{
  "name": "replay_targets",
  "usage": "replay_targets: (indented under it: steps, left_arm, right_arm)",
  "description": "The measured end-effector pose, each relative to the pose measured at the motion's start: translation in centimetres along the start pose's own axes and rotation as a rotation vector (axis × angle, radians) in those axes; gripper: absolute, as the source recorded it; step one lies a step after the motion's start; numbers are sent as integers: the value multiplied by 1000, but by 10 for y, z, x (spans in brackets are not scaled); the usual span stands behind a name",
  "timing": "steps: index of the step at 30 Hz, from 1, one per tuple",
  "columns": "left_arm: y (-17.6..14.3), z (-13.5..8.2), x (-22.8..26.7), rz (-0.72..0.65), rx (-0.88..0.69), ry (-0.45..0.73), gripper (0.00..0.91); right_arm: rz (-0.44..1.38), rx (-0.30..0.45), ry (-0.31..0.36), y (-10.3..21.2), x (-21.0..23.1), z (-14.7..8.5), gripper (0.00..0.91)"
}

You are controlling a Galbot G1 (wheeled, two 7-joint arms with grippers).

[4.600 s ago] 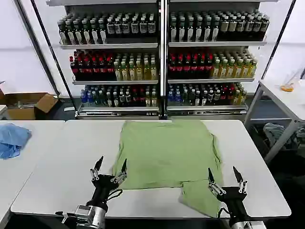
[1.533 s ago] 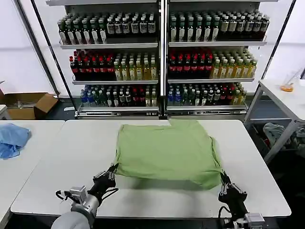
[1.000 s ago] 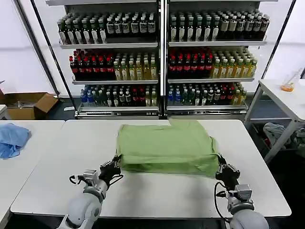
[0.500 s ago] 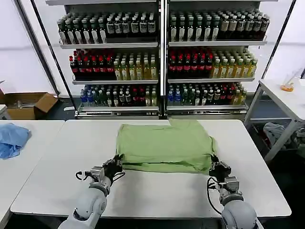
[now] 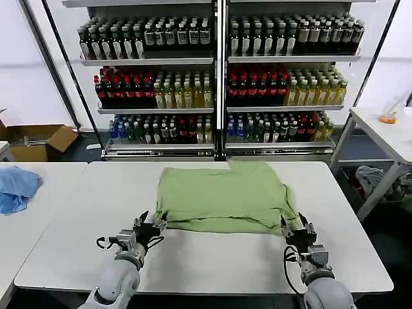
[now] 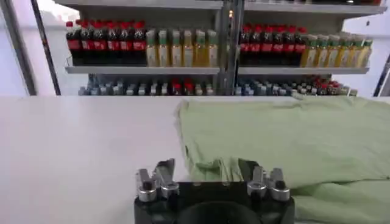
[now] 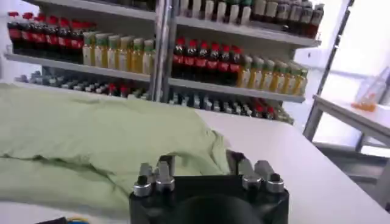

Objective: Fold and organize the clothes.

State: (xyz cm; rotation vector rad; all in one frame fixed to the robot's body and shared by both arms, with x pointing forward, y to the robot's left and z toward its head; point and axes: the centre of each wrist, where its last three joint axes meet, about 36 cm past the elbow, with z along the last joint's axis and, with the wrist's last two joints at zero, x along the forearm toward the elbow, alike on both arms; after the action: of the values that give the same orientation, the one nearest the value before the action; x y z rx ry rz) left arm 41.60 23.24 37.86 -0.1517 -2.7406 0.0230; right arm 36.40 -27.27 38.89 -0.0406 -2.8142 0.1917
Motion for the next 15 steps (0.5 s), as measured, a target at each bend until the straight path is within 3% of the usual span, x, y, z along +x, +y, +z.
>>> replay_targets:
  steps: [1, 2, 3, 4, 5, 6, 8, 15]
  left_arm:
    - [0, 1, 0, -1, -1, 2, 907]
    - [-1, 2, -1, -2, -2, 5, 645]
    - [-1, 3, -1, -4, -3, 9, 645]
    - [-1, 4, -2, -5, -4, 12, 151]
    - [-1, 5, -3, -6, -6, 16, 71]
    - [-1, 6, -4, -7, -7, 19, 20]
    - [-2, 7, -7, -12, -11, 26, 20]
    - [-1, 13, -14, -12, -21, 53, 20]
  right_arm:
    - [3, -9, 11, 0, -1, 1, 907]
    - [5, -18, 22, 0, -2, 1, 907]
    - [6, -29, 33, 0, -4, 1, 907]
    - [8, -38, 44, 0, -5, 1, 907]
    - [9, -47, 56, 0, -7, 1, 736]
    - [8, -57, 69, 0, -9, 2, 312]
    - [8, -74, 87, 1, -13, 2, 0]
    - [-2, -116, 127, 4, -22, 3, 0]
